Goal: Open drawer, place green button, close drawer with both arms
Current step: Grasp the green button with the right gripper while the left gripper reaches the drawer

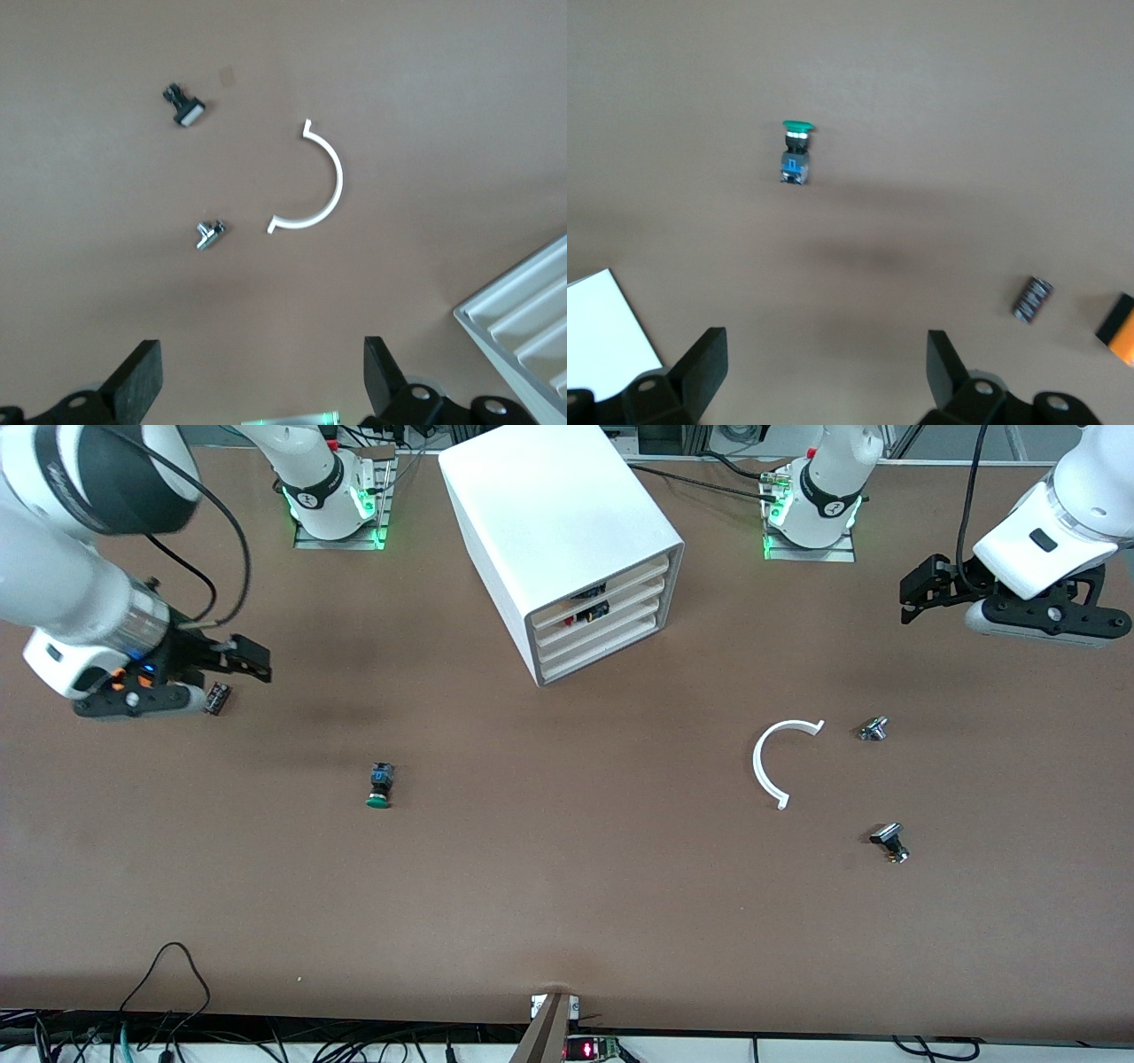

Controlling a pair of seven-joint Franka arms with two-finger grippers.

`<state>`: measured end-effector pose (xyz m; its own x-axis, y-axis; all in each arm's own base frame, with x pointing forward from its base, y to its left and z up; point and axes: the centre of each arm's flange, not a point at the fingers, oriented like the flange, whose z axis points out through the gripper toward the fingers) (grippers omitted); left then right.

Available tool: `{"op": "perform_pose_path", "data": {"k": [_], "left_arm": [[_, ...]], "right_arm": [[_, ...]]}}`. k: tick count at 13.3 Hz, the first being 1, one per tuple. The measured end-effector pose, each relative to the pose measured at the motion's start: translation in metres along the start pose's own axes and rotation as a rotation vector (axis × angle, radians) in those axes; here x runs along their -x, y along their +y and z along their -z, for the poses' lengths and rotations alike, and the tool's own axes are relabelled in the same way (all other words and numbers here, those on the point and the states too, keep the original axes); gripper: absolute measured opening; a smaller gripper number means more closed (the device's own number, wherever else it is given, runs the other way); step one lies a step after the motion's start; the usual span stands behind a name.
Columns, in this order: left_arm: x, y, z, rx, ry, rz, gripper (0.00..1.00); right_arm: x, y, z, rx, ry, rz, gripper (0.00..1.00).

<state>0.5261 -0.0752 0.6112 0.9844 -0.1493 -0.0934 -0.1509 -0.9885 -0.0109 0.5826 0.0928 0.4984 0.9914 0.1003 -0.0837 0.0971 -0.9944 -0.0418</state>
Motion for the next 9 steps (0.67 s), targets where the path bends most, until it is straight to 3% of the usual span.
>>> {"op": "perform_pose_path", "data": {"k": [3, 9], "left_arm": [[0.000, 0.011, -0.009, 0.026, -0.124, -0.021, 1.00], [-0.001, 0.044, -0.041, 0.271, -0.345, -0.082, 1.00]], "right_arm": [[-0.024, -0.008, -0.039, -0.010, 0.009, 0.010, 1.00], [-0.050, -0.037, -0.122, -0.017, 0.019, 0.047, 1.00]]}}
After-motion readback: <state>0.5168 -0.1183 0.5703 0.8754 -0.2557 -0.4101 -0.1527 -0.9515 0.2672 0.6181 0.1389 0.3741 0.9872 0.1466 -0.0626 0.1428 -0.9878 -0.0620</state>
